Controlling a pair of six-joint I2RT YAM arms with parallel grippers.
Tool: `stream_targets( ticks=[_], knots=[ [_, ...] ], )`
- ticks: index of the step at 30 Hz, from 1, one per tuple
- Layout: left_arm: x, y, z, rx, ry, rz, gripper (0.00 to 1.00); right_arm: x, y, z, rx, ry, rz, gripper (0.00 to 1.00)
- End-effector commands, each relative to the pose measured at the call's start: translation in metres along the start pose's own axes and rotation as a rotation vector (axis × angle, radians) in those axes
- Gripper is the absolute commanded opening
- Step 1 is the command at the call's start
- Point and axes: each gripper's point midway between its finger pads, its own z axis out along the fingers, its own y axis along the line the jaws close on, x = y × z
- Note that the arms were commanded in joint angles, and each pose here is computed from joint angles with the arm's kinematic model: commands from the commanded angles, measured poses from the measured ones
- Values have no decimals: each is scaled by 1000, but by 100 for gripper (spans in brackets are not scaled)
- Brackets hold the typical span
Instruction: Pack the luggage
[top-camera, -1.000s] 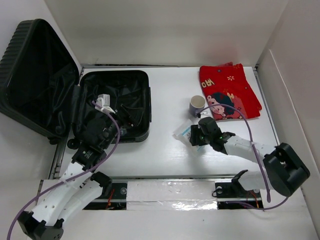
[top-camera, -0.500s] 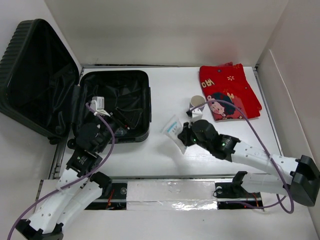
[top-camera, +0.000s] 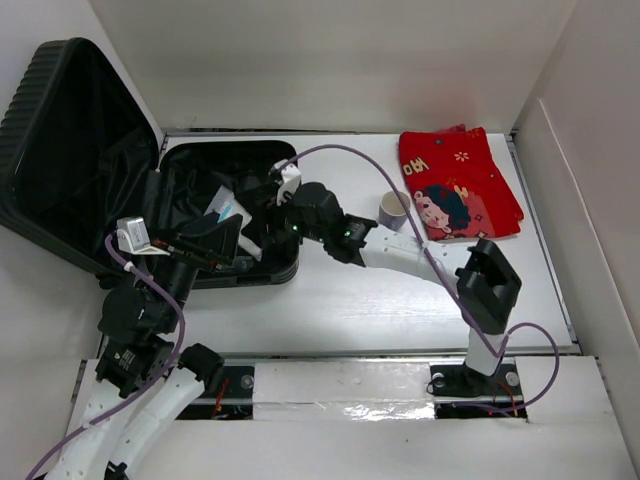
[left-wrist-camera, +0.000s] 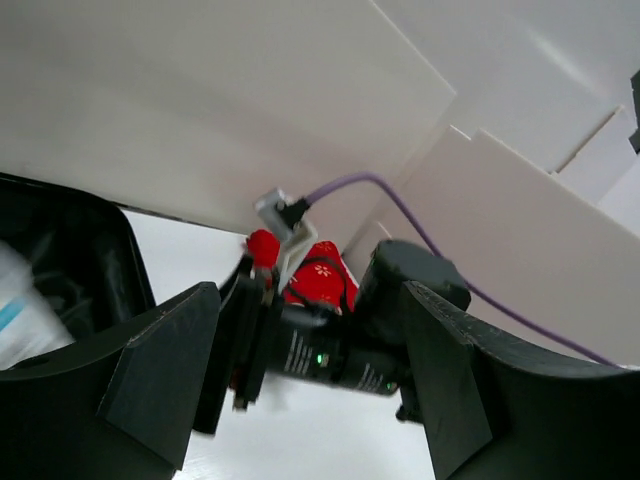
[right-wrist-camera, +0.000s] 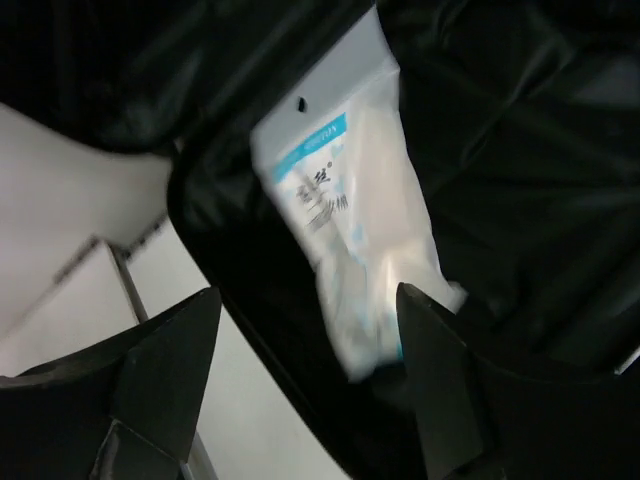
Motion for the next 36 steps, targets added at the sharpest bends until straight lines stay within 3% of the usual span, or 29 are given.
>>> stream_targets(
  ticks=[1, 3, 5, 6, 7, 9, 10, 12, 14, 15, 18, 25, 29, 32, 34, 36],
  knots=[
    [-4, 8, -2, -43, -5, 44, 70, -34, 2, -29, 38, -105, -25, 81],
    [-1, 10, -1, -45, 1, 50, 70, -41, -29, -53, 157, -144, -34, 79],
    [2, 10, -1, -42, 13, 65, 70, -33, -57, -91, 247, -150, -28, 70],
    [4, 10, 1, -40, 25, 74, 70, -36, -83, -108, 342, -175, -20, 50],
    [5, 8, 2, -31, 34, 84, 70, -9, -110, -125, 429, -129, -21, 36],
    [5, 7, 3, -25, 43, 107, 70, -15, -139, -167, 562, -176, -4, 3],
    [6, 6, 4, -21, 52, 119, 70, -13, -175, -192, 691, -178, 11, 1],
    [10, 9, 5, -27, 82, 160, 70, 0, -211, -229, 809, -181, 31, 7],
    [14, 10, 6, -28, 102, 183, 70, 6, -260, -265, 953, -190, 65, 27],
    [17, 14, 6, -38, 112, 195, 70, 9, -271, -268, 946, -166, 73, 49],
    [25, 20, 8, -52, 129, 206, 70, 11, -303, -274, 996, -135, 104, 67],
    [35, 26, 7, -56, 144, 217, 70, 12, -333, -243, 970, -45, 109, 63],
    [36, 27, 6, -54, 144, 220, 70, 11, -334, -235, 933, -56, 126, 61],
    [36, 26, 6, -46, 148, 221, 70, 7, -332, -232, 916, -79, 128, 56],
    [36, 24, 6, -39, 145, 220, 70, 8, -331, -233, 916, -62, 129, 46],
    [34, 26, 4, -47, 137, 220, 70, -4, -327, -237, 914, -99, 118, 45]
  ],
)
